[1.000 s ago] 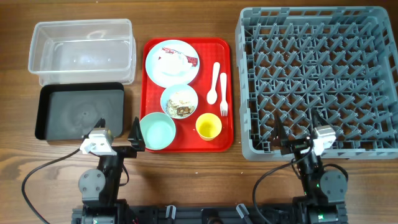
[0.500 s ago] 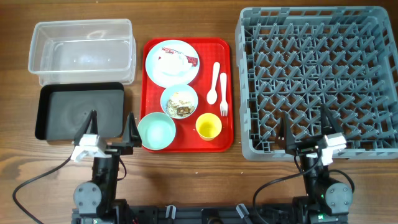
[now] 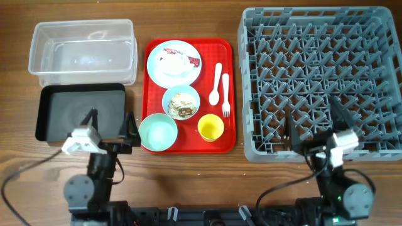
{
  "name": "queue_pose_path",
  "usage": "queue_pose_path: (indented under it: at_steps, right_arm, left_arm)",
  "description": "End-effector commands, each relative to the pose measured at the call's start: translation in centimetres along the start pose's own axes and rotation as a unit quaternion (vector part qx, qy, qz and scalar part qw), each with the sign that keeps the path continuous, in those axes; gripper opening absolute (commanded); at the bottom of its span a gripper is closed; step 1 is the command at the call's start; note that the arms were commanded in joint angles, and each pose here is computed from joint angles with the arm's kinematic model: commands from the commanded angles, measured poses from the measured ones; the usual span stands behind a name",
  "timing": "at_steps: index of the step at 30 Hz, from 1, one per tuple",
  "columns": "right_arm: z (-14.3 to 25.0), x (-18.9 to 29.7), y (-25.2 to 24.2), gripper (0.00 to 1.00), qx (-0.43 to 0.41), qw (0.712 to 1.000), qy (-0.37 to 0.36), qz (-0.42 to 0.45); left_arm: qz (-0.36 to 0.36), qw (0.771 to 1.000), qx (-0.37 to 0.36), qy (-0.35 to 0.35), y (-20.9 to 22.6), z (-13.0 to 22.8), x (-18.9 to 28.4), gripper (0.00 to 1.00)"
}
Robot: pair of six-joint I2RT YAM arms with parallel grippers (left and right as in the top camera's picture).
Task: Sort waste into correct bins and load items into the dishwasher rack
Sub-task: 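Raise both grippers from rest toward the red tray, then grasp the white napkin on the blue plate with the left gripper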
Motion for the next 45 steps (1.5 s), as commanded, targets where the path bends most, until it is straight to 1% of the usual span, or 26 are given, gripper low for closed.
queue_pose_path:
  at_steps: [1,4,5,7,11,14,16,18,20,23,27,29,32,33,37,40,42,45]
  right_arm:
    - [-1.7,-2.5,0.7,1.00,0.003,0.999,0.039,-0.034]
    - [-2.3,-4.5,0.5,1.00,-0.013,0.996,0.081,-0.035]
    - [-2.5,-5.9,0.2,1.00,-0.020,0.993,0.111,-0.032]
    - [-2.6,-7.5,-0.1,1.00,-0.029,0.988,0.148,-0.028]
    - [-2.7,-10.1,-0.4,1.00,-0.051,0.973,0.225,-0.028]
    - [-2.7,-11.9,-0.8,1.00,-0.063,0.960,0.271,-0.023]
    - [-2.4,-12.9,-1.0,1.00,-0.071,0.951,0.300,-0.019]
    - [-1.9,-13.6,-1.2,1.00,-0.080,0.941,0.327,-0.017]
    - [-1.3,-14.1,-1.2,1.00,-0.088,0.932,0.350,-0.020]
    - [-0.3,-14.3,-0.9,1.00,-0.099,0.925,0.365,-0.032]
    - [1.0,-13.9,-0.3,1.00,-0.118,0.910,0.394,-0.051]
    - [1.6,-13.3,-0.1,1.00,-0.126,0.901,0.411,-0.053]
    - [2.4,-12.4,0.0,1.00,-0.133,0.888,0.437,-0.049]
    - [2.6,-12.2,0.0,1.00,-0.134,0.886,0.441,-0.049]
    - [2.9,-11.9,0.0,1.00,-0.136,0.881,0.451,-0.046]
    - [3.0,-11.8,0.0,1.00,-0.136,0.880,0.453,-0.045]
    - [3.1,-11.9,0.0,1.00,-0.137,0.879,0.454,-0.045]
    - [3.3,-11.9,0.0,1.00,-0.138,0.877,0.458,-0.044]
  left_arm:
    - [0.036,0.998,-0.046,0.022,-1.7,-3.6,-1.2,1.00]
    - [0.038,0.996,-0.043,0.066,-2.0,-5.3,-3.2,1.00]
    - [0.049,0.993,-0.056,0.092,-2.4,-5.8,-4.3,1.00]
    - [0.060,0.988,-0.065,0.128,-2.9,-6.2,-5.8,1.00]
    - [0.089,0.972,-0.095,0.195,-4.7,-6.5,-9.8,1.00]
    - [0.090,0.964,-0.099,0.231,-6.0,-6.7,-13.7,1.00]
    - [0.100,0.952,-0.097,0.273,-7.0,-6.1,-16.6,1.00]
    - [0.105,0.937,-0.094,0.318,-7.7,-5.1,-18.9,1.00]
    - [0.108,0.912,-0.091,0.385,-8.5,-3.2,-21.3,1.00]
    - [0.114,0.874,-0.090,0.464,-9.9,-0.2,-23.8,1.00]
    - [0.133,0.842,-0.111,0.511,-11.0,4.0,-25.8,1.00]
    - [0.135,0.829,-0.112,0.531,-11.3,6.5,-26.3,1.00]
    - [0.133,0.801,-0.110,0.574,-11.0,10.9,-26.4,1.00]
    - [0.128,0.795,-0.110,0.582,-10.8,11.9,-26.5,1.00]
    - [0.028,0.794,-0.047,0.606,-8.5,14.5,-27.2,1.00]
    - [0.005,0.787,-0.022,0.617,-7.9,16.0,-27.4,1.00]
    - [-0.026,0.781,0.004,0.624,-7.4,17.0,-27.4,1.00]
    - [-0.041,0.780,0.022,0.625,-7.3,18.2,-27.8,1.00]
Point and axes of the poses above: each gripper's point midway between its finger pads, its own x axis back along the fingers, its own y axis along the line the jaws close on, z = x × y, the point moved 3 cm from there along x, back along the fingers, and after that the axes turned 7 degrees about -x, right-handed, at the moved point
